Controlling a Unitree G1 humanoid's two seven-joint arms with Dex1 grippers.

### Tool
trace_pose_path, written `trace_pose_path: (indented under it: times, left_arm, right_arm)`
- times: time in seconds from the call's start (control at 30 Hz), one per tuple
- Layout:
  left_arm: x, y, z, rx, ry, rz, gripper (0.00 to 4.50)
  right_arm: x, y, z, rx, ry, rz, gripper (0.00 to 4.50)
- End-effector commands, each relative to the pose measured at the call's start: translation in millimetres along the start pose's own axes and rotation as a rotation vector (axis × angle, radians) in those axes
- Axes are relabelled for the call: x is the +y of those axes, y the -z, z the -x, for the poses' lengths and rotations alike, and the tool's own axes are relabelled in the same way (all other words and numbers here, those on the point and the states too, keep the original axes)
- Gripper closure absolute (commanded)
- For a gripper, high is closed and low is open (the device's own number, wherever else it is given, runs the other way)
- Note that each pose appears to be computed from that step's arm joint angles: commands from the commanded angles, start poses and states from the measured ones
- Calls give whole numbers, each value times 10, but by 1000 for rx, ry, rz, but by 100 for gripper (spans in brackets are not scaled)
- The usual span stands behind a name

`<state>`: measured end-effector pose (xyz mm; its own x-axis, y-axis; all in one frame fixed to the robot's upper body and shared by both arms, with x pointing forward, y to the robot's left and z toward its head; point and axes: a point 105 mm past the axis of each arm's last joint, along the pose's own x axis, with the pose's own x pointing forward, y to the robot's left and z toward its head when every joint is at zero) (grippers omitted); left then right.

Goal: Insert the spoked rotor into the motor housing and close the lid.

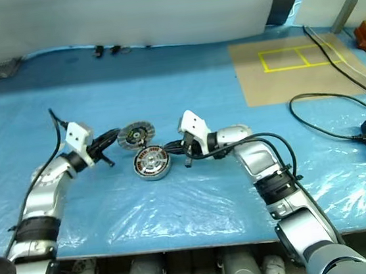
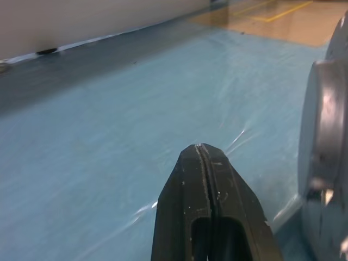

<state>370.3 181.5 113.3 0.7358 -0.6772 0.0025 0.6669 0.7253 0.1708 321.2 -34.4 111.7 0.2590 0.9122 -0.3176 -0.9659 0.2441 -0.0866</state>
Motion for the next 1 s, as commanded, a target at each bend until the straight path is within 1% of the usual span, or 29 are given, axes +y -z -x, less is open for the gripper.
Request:
trace_pose_path:
  times: [0.03, 0.17, 0.23, 0.3, 0.4, 0.53, 0.57, 0.67, 0.83, 0.9, 1.0]
  left_arm:
    - [-59, -184, -129, -84, 98, 2, 450]
    - [-192, -370, -245, -127, 249, 30, 450]
    - [-240, -434, -263, -125, 307, 24, 450]
    - [-285, -448, -258, -99, 355, 2, 450]
    - [-369, -416, -217, -34, 429, -36, 450]
    - [-452, -300, -152, 45, 475, -54, 450]
    - [-497, -226, -130, 89, 493, -65, 450]
    - [-643, -73, -99, 152, 519, -74, 450]
    - [-747, 42, -152, 150, 462, -111, 450]
    - [-732, 42, -159, 139, 426, -135, 450]
    - [-623, -71, -153, 83, 352, -158, 450]
  right_arm:
    - [2, -93, 71, -36, 22, 15, 445]
    - [15, -13, 117, -17, 36, -7, 445]
    - [31, 54, 138, 3, 36, -16, 445]
    - [34, 115, 153, 21, 42, -19, 445]
    - [41, 184, 191, 39, 42, -38, 445]
    - [3, 198, 259, 37, 56, -55, 445]
    - [-18, 191, 281, 34, 63, -56, 445]
    - [-111, 131, 320, 6, 109, -47, 445]
    - [-168, -81, 216, -85, 134, -37, 445]
    - [-150, -206, 129, -140, 119, -50, 445]
    - [-65, -342, -18, -184, 64, -64, 389]
